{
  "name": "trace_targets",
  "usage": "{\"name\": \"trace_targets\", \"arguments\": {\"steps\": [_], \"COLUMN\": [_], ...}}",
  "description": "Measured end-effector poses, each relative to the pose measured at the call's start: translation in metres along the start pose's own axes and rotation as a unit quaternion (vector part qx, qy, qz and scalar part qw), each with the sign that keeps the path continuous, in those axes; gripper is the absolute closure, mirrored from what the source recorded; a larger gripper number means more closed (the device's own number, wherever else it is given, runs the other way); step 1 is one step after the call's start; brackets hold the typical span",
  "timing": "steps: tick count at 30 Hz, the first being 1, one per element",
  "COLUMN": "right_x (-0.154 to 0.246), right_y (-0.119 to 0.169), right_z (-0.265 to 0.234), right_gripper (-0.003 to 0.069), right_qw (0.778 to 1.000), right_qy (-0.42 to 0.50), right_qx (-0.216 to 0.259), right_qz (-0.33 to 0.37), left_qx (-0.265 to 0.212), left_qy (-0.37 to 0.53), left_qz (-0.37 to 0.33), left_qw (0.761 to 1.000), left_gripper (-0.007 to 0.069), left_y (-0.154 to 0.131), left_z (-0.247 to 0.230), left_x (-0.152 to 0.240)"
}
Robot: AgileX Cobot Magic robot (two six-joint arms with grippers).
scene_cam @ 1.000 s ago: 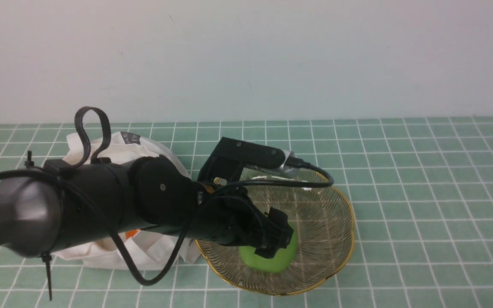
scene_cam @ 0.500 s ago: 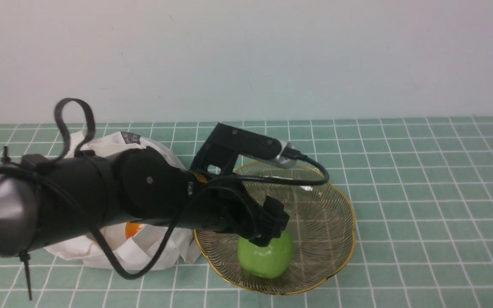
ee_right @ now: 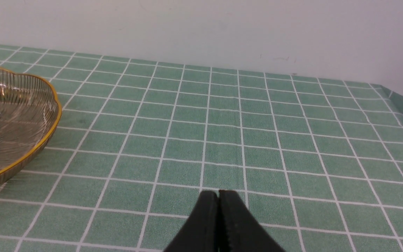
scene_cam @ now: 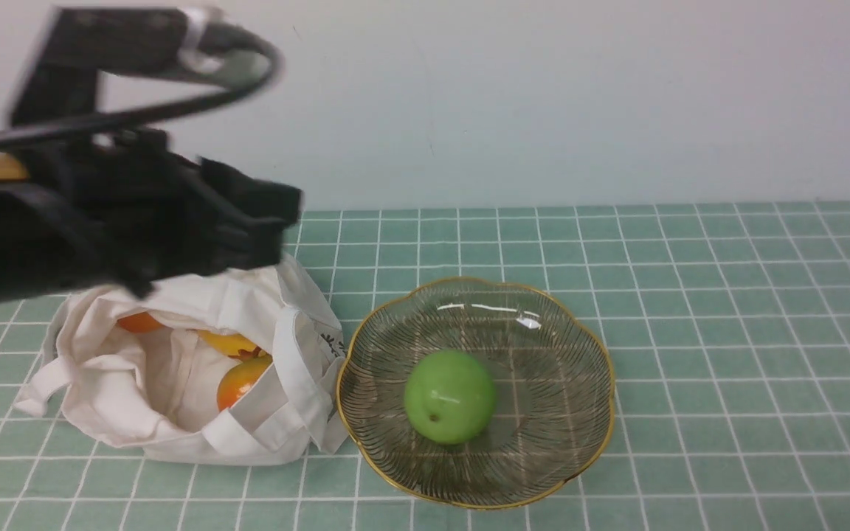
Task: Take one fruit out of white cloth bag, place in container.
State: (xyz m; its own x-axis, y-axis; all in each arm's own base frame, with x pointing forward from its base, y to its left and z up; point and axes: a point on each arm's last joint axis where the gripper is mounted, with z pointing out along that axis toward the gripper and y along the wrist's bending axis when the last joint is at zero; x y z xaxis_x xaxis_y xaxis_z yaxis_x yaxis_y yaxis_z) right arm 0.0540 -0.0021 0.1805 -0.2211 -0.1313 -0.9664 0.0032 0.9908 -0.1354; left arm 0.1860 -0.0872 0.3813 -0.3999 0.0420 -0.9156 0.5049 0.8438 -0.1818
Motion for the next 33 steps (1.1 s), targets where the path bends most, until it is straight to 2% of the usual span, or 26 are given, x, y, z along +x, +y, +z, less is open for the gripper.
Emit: {"name": "trace_targets", "arguments": {"steps": [6, 10, 12, 18, 21, 26, 33], "right_x": [0.0, 0.0, 0.0, 0.0, 0.0, 0.0, 0.0], "right_y": [0.0, 0.0, 0.0, 0.0, 0.0, 0.0, 0.0], "right_z": [0.0, 0.0, 0.0, 0.0, 0.0, 0.0, 0.0], "right_gripper": [0.0674, 0.0674, 0.0674, 0.0674, 0.0674, 0.0674, 0.0674], "right_qw": [1.0, 1.0, 1.0, 1.0, 1.0, 1.0, 1.0], "right_qy": [0.0, 0.0, 0.0, 0.0, 0.0, 0.0, 0.0], "right_qx": [0.0, 0.0, 0.0, 0.0, 0.0, 0.0, 0.0], "right_qz": [0.0, 0.0, 0.0, 0.0, 0.0, 0.0, 0.0], "left_qx": [-0.038, -0.059, -0.07, -0.025, -0.027, -0.057, -0.144], "left_qy": [-0.106, -0.139, -0.144, -0.143, -0.147, -0.135, -0.066], "left_qz": [0.024, 0.038, 0.038, 0.021, 0.041, 0.076, 0.095], "left_qw": [0.993, 0.988, 0.986, 0.989, 0.988, 0.986, 0.983], "left_gripper": [0.0633, 0.0633, 0.0633, 0.0633, 0.0633, 0.0633, 0.0633], "left_y": [-0.011, -0.018, -0.019, -0.029, -0.03, -0.024, 0.004], "left_z": [-0.083, -0.117, -0.121, -0.134, -0.137, -0.134, -0.11], "left_x": [0.003, 0.034, 0.047, 0.084, 0.091, 0.097, 0.131]}}
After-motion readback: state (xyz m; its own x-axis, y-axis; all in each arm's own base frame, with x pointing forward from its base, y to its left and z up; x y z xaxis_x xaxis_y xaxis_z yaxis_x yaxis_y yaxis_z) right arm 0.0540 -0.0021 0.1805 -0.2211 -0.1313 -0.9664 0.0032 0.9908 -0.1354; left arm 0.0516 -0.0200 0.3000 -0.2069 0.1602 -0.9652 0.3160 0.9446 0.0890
